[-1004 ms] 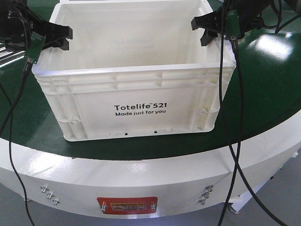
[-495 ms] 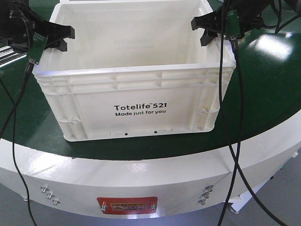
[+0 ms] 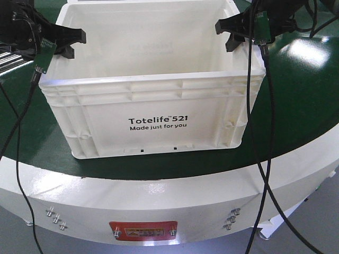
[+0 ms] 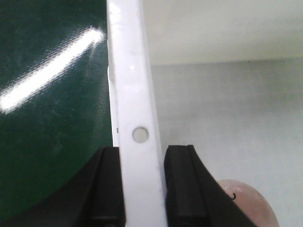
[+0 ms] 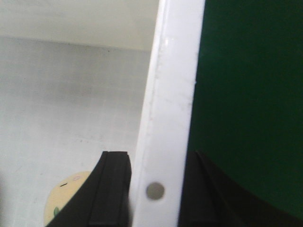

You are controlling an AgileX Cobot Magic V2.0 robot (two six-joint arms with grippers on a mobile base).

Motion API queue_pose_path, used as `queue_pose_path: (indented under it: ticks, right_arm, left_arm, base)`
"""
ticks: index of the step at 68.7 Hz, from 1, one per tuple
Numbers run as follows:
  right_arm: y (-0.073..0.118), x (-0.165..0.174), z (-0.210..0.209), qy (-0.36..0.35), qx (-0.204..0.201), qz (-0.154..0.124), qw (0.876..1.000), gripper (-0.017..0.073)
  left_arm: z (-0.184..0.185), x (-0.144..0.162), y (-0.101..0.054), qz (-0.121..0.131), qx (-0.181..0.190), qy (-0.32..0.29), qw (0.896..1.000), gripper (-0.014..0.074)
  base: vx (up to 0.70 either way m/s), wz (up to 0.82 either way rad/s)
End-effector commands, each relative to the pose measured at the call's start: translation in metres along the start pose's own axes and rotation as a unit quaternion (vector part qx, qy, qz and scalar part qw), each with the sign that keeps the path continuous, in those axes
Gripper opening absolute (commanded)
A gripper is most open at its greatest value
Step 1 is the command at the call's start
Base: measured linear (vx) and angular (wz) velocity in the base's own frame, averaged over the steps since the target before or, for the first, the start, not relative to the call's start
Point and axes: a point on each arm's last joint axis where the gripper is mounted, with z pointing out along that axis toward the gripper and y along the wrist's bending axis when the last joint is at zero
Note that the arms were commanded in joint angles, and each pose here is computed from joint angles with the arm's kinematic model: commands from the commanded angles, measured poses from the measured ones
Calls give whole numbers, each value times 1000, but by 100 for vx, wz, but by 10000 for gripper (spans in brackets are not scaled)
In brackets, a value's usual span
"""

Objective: Place moving items into box and shelve
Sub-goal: 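Close both grippers on the crate's side rims, then lift the crate with both grippers off the table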

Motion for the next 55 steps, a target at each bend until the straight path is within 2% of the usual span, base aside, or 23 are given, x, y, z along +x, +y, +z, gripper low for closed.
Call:
queue_pose_path:
  ticks: [1,9,26,55]
  right_arm:
    - [9,-7,-28,-42,-25,-23,999,-12]
    - [12,-7,-33,-50,-40,-20,998,-12]
    - [15,-7,-53,-70,-41,-23,996,-12]
    - [24,-1,-92,-92,-56,-26,994,-12]
  left_arm:
    - [-23,-13,-3,11,14,-55,998,-28]
    - [-25,-14,-5,17,18,-58,998,-28]
    - [-39,-16,-11,26,51,-80,995,-26]
    - [-74,-17,-13,32,64,-119,990,-20]
  base:
    - [0,0]
    - [0,0]
    - [0,0]
    - [0,0]
